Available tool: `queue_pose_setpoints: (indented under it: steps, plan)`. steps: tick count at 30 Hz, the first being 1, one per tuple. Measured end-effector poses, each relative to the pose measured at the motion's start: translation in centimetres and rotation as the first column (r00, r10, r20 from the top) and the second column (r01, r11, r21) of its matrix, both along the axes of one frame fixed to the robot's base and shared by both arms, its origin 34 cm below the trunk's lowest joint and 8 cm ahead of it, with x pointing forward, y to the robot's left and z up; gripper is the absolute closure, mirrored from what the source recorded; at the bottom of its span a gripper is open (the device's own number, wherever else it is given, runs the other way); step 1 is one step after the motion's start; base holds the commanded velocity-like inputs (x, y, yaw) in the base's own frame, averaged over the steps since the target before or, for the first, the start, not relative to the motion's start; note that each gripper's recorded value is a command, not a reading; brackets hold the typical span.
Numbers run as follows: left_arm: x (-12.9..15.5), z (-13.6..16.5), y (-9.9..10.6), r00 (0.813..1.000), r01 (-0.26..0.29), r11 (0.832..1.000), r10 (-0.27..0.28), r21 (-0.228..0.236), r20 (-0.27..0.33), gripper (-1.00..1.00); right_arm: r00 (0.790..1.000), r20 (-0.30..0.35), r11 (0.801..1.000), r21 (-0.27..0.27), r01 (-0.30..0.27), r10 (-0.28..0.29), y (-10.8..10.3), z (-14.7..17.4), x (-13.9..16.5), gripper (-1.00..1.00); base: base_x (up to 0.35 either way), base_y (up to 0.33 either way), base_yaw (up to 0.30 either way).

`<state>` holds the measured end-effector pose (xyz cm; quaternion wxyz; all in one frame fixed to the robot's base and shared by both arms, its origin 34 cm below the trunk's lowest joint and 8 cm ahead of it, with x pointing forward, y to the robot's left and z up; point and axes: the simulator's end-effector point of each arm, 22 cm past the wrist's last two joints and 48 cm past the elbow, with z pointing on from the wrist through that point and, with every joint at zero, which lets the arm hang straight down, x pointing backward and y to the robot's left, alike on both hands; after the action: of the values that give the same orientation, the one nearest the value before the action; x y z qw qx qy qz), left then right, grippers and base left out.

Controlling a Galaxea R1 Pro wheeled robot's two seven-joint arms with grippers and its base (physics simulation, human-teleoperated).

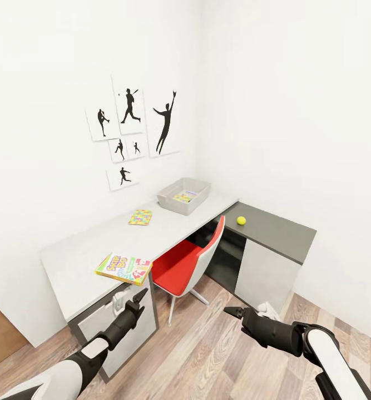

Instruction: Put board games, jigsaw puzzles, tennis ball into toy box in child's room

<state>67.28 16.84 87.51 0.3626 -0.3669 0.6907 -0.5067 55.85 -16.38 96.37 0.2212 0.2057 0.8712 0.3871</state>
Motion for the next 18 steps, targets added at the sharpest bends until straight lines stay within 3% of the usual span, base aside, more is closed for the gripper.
queue_pose_setpoints:
  steps: [18]
  plan:
    - [0.7, -0.8, 1.1, 1.0, -0.025, 1.0, 0.025, 0.014, 0.002, -1.0, 1.0, 0.001, 1.0, -0.001, -0.004, 0.004, 0.2, -0.7, 0.4, -1.0, 0.0, 0.0, 0.0]
